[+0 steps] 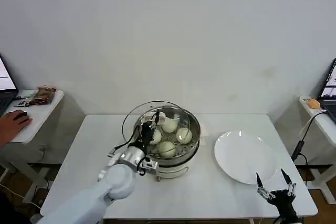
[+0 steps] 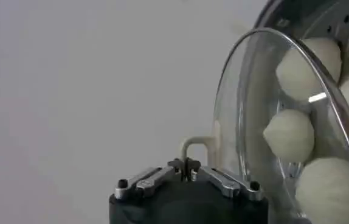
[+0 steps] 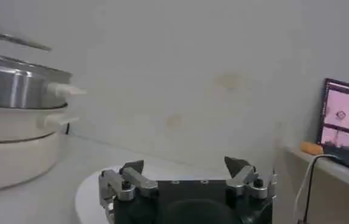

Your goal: Take steamed baozi put them in steamer then cover it.

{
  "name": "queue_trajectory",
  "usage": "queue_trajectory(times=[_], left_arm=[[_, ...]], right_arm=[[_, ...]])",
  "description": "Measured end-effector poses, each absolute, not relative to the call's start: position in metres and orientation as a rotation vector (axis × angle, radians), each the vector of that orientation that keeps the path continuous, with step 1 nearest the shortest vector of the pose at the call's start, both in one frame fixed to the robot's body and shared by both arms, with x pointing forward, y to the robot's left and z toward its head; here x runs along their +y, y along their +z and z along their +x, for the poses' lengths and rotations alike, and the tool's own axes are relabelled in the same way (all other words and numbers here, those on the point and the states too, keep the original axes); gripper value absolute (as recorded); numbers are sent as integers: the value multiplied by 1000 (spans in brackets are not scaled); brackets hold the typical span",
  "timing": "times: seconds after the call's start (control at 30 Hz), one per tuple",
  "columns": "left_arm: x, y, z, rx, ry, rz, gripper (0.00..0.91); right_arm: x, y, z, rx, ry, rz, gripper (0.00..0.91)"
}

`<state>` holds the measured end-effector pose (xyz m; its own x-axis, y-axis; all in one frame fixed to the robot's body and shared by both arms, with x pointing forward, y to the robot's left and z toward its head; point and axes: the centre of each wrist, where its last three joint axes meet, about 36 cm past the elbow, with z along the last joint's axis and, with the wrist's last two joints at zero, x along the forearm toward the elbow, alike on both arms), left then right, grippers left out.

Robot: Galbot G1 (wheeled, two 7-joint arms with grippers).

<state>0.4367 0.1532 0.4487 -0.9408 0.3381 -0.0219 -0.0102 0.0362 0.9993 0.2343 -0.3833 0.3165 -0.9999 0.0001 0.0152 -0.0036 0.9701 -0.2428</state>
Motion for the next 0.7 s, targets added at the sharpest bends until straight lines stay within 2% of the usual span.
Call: queue_trajectory(times=[0.7], left_arm=[[120,441,433,2084,1986,356,0]], right_arm=[[-385,316,235,-3104,381,-5,907]])
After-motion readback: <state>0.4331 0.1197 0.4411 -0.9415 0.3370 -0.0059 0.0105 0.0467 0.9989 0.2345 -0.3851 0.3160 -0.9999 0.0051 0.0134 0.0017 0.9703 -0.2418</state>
